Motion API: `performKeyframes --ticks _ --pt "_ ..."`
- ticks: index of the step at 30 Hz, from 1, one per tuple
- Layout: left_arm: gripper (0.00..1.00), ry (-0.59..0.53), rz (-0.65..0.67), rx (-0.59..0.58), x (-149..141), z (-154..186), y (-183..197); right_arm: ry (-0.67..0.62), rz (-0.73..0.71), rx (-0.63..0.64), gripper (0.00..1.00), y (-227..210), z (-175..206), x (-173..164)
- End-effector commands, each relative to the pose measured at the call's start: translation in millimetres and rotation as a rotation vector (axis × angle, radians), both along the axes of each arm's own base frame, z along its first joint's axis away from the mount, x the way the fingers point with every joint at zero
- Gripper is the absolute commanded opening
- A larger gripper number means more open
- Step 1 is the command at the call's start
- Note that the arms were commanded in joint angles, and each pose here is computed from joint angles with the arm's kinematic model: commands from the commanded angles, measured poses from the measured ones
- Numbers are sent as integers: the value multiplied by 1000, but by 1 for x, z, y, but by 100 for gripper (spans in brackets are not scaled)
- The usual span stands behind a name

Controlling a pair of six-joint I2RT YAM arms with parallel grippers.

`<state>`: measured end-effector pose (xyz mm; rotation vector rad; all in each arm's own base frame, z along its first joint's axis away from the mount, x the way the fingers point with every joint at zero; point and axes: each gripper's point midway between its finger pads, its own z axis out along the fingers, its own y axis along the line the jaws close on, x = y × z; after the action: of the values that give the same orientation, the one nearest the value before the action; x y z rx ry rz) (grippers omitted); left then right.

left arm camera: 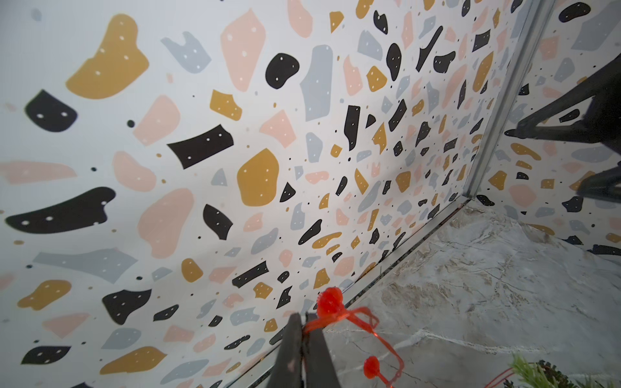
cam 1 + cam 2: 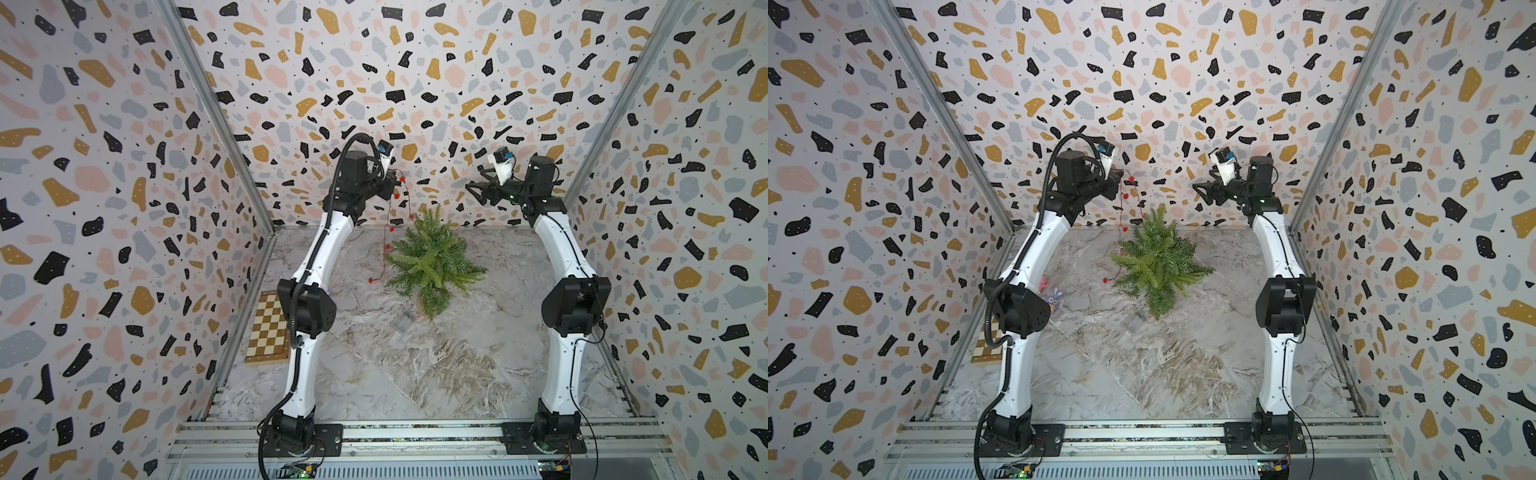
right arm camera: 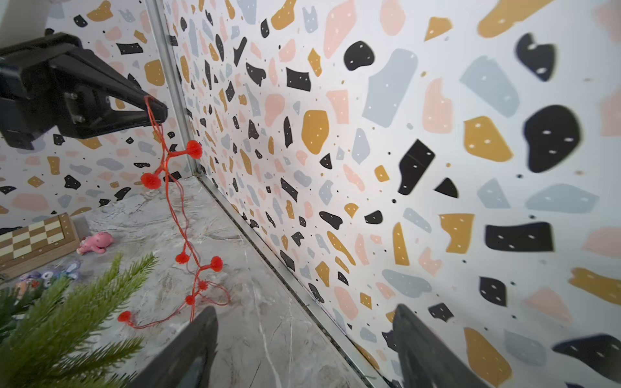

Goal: Remove string lights from the small christmas tree
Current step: Remove the light string from the Christmas tree.

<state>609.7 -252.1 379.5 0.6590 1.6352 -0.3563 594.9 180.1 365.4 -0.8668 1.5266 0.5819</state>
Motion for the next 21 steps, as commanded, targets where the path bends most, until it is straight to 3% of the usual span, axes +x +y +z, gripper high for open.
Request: performKeyframes --ticks 1,7,21 --pt "0 -109 -9 -26 4 23 -10 -68 123 -19 83 38 14 -20" --pt "0 -133 -19 -58 6 25 -20 -132 261 -21 84 71 1 -27" --pt "0 -136 -72 -38 -10 21 -55 -116 306 30 86 97 -18 -19"
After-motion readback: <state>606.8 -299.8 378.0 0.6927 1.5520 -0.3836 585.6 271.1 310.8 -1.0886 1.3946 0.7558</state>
